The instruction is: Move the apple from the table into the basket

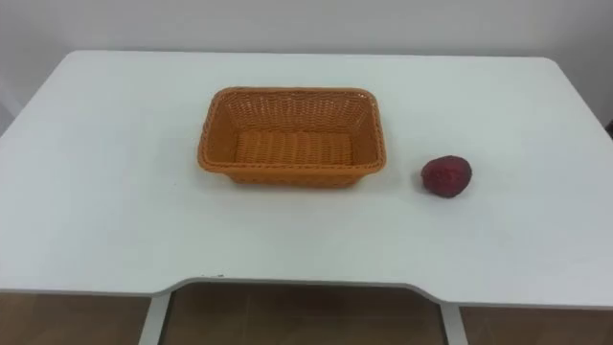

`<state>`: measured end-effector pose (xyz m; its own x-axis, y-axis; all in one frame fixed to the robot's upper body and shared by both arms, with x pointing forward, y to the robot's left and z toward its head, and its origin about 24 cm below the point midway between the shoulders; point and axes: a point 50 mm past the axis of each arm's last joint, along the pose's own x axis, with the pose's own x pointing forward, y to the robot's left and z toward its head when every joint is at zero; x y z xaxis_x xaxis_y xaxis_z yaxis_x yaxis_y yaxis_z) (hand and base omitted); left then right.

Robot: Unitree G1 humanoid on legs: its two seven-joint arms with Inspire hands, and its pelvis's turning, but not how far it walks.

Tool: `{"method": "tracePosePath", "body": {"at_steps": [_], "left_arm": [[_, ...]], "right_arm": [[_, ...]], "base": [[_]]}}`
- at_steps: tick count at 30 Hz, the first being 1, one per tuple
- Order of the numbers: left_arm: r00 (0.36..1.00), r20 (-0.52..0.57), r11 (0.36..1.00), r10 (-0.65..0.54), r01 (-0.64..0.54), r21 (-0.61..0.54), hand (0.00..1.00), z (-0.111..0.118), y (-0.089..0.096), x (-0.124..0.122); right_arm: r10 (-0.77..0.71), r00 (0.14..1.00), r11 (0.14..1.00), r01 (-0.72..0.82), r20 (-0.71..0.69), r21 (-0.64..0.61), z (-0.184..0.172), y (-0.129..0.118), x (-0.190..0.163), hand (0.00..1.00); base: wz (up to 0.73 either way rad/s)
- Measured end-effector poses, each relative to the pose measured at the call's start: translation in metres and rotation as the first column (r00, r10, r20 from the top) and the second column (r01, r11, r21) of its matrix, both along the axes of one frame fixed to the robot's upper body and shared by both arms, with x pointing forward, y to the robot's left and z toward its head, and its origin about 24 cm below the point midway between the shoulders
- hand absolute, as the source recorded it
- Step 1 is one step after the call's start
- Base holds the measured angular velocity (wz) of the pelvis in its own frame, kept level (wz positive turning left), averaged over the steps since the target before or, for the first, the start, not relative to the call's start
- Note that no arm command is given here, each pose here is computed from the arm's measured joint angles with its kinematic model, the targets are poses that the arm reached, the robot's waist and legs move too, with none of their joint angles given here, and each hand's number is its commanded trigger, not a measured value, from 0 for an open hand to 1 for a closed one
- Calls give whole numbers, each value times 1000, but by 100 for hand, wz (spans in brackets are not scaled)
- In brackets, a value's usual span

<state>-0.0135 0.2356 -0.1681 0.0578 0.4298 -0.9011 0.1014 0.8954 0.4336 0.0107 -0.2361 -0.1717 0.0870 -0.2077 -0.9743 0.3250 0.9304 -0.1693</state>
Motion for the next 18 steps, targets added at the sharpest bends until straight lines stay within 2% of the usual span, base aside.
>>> {"method": "tracePosePath", "body": {"at_steps": [7,9,12,14,15,17,18], "left_arm": [[1000,10,1000,-1,1,0,0,0,0,3],[1000,19,1000,-2,2,-1,0,0,0,5],[999,41,1000,18,-18,5,0,0,1,7],[996,63,998,56,-58,27,0,2,5,7],[996,69,997,64,-66,31,0,2,6,7],[992,87,994,95,-99,49,0,3,9,5],[990,90,992,109,-114,51,0,4,10,4]], "right_arm": [[-16,1000,1000,16,-7,-17,-1,3,-1,0],[-67,998,997,67,-5,-26,-1,5,-1,0],[-255,967,966,256,21,-27,-1,3,-2,0],[-527,847,847,530,69,-34,1,-5,-2,0],[-599,796,797,603,84,-33,2,-7,-2,0],[-853,497,505,863,158,16,6,-19,3,0],[-889,423,435,900,174,34,7,-23,6,0]], "base": [[-3],[0],[0],[0],[0],[2],[0]]}}
